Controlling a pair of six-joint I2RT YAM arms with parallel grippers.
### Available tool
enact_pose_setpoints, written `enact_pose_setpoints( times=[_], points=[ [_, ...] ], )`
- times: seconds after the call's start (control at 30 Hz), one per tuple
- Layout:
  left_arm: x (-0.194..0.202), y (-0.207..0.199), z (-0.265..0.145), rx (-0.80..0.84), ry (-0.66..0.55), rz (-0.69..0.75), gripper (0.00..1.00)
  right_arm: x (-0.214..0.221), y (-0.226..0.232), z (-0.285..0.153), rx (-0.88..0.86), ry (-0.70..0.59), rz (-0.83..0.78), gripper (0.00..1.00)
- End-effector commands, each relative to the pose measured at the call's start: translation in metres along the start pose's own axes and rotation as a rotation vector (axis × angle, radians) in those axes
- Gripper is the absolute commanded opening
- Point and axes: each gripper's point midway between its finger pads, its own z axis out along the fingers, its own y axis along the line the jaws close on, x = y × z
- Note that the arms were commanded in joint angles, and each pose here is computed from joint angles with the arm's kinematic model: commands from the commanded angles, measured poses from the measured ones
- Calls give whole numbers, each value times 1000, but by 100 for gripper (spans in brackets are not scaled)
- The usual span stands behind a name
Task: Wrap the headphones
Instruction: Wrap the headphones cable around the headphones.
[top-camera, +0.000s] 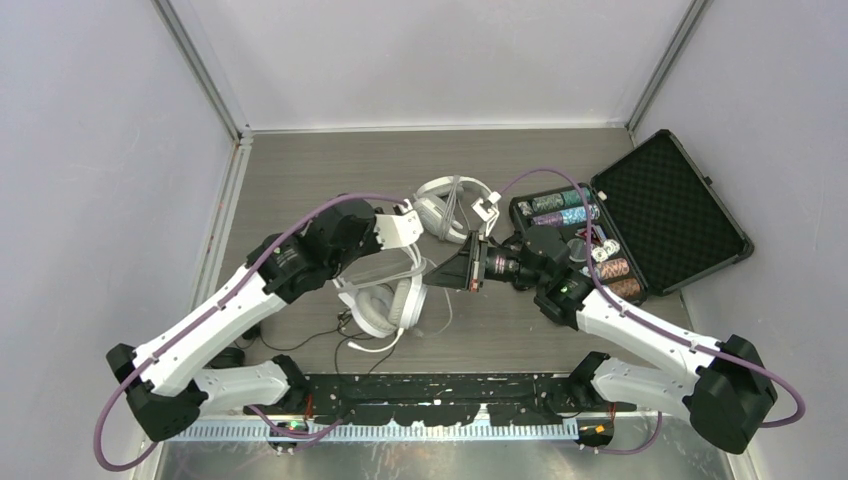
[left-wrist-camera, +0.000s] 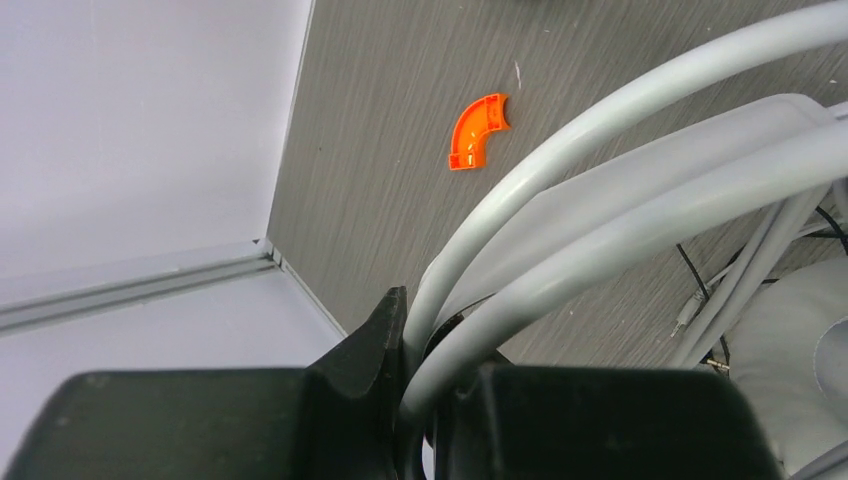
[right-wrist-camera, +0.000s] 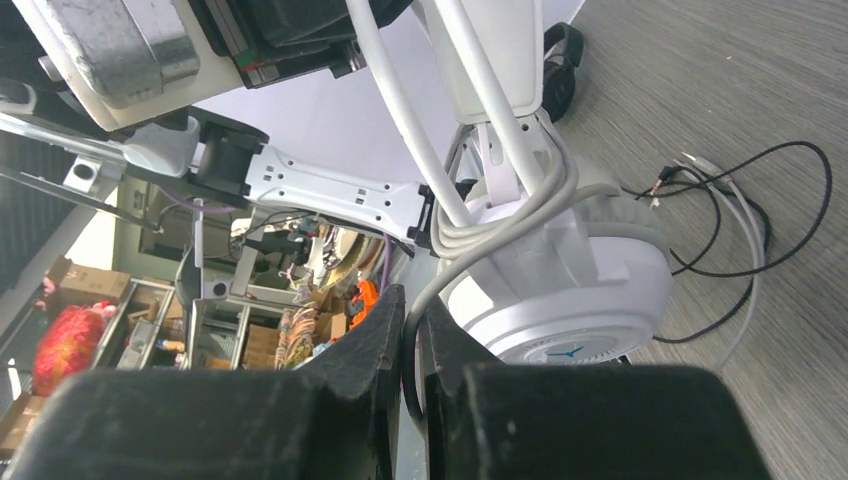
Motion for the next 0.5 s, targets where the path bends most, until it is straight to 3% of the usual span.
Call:
enact_pose_setpoints(
  times=[0.0,0.47],
  points=[
    [-1,29,-21,-135,-47,-138,0,-20,60,-5,-172,-45,-104,14],
    [-8,27,-6,-147,19,-365,0,-38,77,18,-225,-78,-90,19]
  ],
)
